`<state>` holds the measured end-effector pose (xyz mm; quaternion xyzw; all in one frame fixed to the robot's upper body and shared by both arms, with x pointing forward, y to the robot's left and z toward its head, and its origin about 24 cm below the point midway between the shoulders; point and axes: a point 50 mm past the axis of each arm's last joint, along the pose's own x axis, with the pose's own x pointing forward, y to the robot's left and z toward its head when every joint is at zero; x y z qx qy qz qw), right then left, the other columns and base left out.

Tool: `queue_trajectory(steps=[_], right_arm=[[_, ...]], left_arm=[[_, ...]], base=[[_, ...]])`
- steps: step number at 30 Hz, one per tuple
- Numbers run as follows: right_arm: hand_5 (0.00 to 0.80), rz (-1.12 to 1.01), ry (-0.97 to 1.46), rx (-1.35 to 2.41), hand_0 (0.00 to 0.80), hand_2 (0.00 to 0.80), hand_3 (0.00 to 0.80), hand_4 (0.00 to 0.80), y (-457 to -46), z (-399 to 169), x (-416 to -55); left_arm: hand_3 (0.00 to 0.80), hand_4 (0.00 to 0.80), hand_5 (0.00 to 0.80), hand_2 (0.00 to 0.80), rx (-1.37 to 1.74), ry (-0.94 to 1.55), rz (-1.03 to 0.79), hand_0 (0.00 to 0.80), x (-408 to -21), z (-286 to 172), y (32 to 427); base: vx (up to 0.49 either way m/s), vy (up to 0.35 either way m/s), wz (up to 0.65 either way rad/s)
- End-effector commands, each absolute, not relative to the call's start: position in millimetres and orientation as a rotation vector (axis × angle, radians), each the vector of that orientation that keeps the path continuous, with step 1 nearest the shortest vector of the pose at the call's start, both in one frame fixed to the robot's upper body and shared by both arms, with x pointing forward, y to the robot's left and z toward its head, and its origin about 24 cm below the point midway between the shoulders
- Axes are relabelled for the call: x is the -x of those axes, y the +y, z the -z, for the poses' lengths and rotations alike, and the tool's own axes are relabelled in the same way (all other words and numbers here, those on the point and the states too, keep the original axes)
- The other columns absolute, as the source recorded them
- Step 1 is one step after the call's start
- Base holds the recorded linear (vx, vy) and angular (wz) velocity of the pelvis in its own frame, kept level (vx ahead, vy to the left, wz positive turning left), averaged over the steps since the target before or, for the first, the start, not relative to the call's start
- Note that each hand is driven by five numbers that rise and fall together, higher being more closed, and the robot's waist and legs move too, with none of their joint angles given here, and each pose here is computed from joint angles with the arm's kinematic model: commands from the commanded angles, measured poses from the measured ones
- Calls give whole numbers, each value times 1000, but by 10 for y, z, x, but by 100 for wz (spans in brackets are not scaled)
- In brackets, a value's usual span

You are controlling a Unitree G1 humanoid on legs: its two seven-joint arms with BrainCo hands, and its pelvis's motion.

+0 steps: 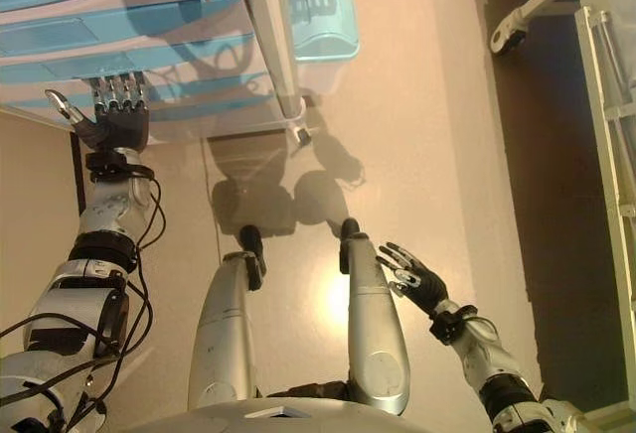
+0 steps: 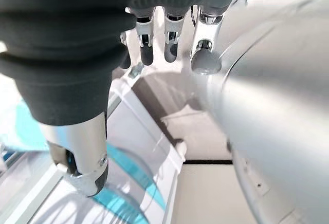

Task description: Open the drawer and pick up the medicine

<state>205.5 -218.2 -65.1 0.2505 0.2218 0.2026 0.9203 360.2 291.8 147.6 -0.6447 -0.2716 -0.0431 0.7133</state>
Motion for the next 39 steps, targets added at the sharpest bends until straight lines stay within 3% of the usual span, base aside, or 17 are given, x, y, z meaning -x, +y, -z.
queue_trajectory(steps=[1, 6, 7, 8, 13, 18, 30, 39], right_arm=[[0, -492, 623, -557, 0, 0, 0, 0, -2010, 937, -1538], [0, -494, 620, -560, 0, 0, 0, 0, -1994, 951, -1511], [0, -497, 618, -560, 0, 0, 0, 0, -1984, 953, -1510], [0, -500, 617, -561, 0, 0, 0, 0, -1968, 953, -1516], [0, -502, 610, -580, 0, 0, 0, 0, -1909, 959, -1535], [0, -511, 603, -589, 0, 0, 0, 0, -1829, 955, -1568], [0, -545, 579, -611, 0, 0, 0, 0, -1616, 891, -1675], [0, -577, 582, -605, 0, 0, 0, 0, -1537, 867, -1635]], left_arm=[[0, 0, 0, 0, 1329, -798, 211, 0, -3572, -2120, 3079], [0, 0, 0, 0, 1286, -919, 291, 0, -3530, -2424, 3112], [474, 474, 474, 474, 1273, -943, 317, 474, -3520, -2474, 3100], [800, 800, 800, 800, 1258, -974, 350, 800, -3506, -2528, 3074], [800, 800, 800, 800, 1222, -1027, 468, 800, -3476, -2577, 2949], [800, 800, 800, 800, 1260, -968, 513, 800, -3480, -2316, 2854], [800, 800, 800, 800, 1419, -673, 402, 800, -3351, -1092, 2625], [800, 800, 800, 800, 1535, -517, 223, 800, -2918, -209, 2541]], base=[[33, 7, 2], [7, 2, 0], [0, 0, 0], [-3, -41, 2], [-7, -48, 2], [-65, -66, 8], [-41, -87, 14], [-12, -69, 10]])
